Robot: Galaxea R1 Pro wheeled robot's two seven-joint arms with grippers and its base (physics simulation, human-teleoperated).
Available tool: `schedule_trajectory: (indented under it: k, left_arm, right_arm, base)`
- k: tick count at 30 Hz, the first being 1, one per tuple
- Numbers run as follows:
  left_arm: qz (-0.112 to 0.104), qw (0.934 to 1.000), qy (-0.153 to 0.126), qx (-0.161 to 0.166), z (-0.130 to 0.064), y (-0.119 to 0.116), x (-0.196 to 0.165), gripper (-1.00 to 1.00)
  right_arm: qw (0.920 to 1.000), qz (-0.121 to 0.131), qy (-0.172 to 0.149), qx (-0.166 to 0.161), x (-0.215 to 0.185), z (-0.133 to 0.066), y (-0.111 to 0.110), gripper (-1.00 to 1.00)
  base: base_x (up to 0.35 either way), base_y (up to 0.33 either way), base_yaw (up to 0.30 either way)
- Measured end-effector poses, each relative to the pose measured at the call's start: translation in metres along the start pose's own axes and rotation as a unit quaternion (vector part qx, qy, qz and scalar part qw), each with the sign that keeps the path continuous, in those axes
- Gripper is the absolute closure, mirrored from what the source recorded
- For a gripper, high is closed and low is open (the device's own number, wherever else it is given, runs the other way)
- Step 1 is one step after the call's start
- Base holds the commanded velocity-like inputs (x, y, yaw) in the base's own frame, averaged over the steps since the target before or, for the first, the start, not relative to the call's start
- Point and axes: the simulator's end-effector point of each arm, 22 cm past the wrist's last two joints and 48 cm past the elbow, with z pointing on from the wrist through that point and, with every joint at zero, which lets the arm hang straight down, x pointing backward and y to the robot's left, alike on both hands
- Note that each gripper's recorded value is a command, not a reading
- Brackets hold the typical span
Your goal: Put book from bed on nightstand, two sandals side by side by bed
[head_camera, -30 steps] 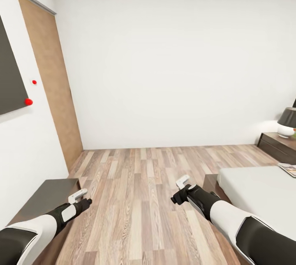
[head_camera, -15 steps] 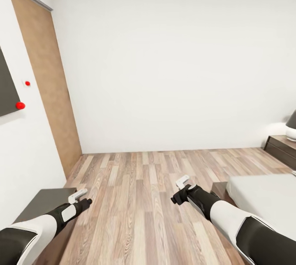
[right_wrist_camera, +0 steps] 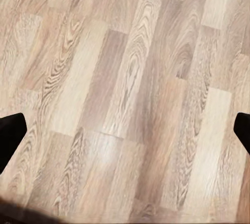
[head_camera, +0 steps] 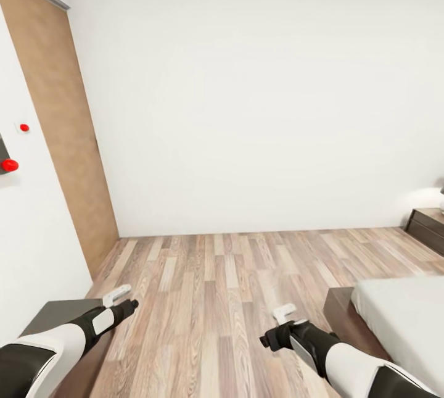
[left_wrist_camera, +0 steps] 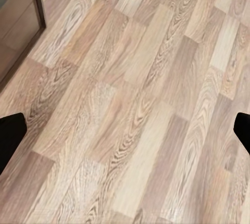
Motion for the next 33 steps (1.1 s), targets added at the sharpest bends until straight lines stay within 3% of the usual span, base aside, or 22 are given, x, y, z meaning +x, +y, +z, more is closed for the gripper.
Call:
schedule_trajectory:
  k: [7,11,15,22,33]
  left_arm:
    - [0.013,0.9998,0.015,-0.001,0.001,0.0,0.024,-1.0]
    - [0.038,0.999,0.023,0.005,0.002,-0.01,0.037,-1.0]
    - [0.065,0.9975,0.026,0.006,0.002,-0.014,0.043,-1.0]
    - [0.079,0.9964,0.028,0.007,0.002,-0.016,0.045,-1.0]
    - [0.081,0.9962,0.029,0.009,0.001,-0.018,0.047,-1.0]
  right_arm:
    - [0.9985,0.052,0.009,0.015,0.039,0.002,-0.019,-1.0]
    - [0.9965,0.076,0.028,0.02,0.074,0.003,-0.023,-1.0]
    - [0.9949,0.087,0.047,0.02,0.107,0.003,-0.019,-1.0]
    - [0.9935,0.095,0.062,0.014,0.163,0.003,-0.002,-1.0]
    - [0.993,0.098,0.063,0.02,0.171,0.001,-0.006,-1.0]
  base:
    - [0.345,0.0,0.0]
    - [0.345,0.0,0.0]
    - [0.345,0.0,0.0]
    - [0.345,0.0,0.0]
    - [0.345,0.0,0.004]
